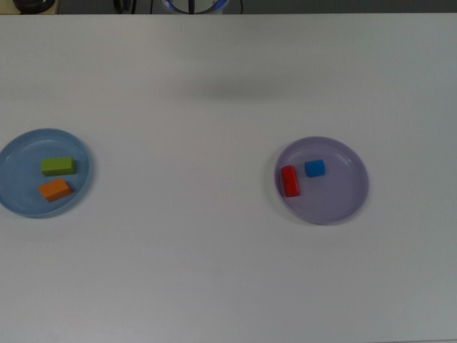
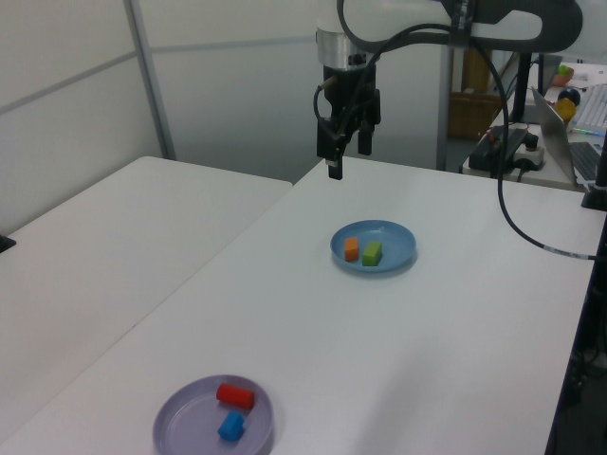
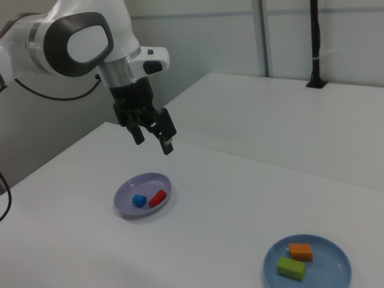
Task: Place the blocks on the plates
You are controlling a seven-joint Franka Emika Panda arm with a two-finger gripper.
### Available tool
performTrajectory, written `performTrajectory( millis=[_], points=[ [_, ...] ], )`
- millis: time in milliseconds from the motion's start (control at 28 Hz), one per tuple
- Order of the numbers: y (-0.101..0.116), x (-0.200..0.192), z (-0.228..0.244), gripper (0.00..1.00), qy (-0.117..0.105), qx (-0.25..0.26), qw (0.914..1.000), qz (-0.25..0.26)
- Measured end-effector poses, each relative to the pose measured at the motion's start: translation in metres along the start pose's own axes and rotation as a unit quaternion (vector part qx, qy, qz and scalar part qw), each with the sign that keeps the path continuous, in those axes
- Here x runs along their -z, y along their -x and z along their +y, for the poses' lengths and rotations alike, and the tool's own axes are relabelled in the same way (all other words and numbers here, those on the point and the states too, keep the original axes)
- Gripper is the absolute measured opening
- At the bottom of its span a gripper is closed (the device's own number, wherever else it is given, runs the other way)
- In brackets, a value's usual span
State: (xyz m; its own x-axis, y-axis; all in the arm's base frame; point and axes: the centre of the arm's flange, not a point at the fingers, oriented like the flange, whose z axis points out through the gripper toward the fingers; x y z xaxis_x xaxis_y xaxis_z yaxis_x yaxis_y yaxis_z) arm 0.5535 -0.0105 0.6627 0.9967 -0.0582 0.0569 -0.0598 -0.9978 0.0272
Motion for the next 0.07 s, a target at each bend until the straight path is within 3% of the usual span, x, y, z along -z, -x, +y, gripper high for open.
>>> performTrajectory(
  millis=[71],
  points=[
    [0.0, 0.0, 0.0004, 1.0, 0.0, 0.0, 1.0, 0.0]
  ],
)
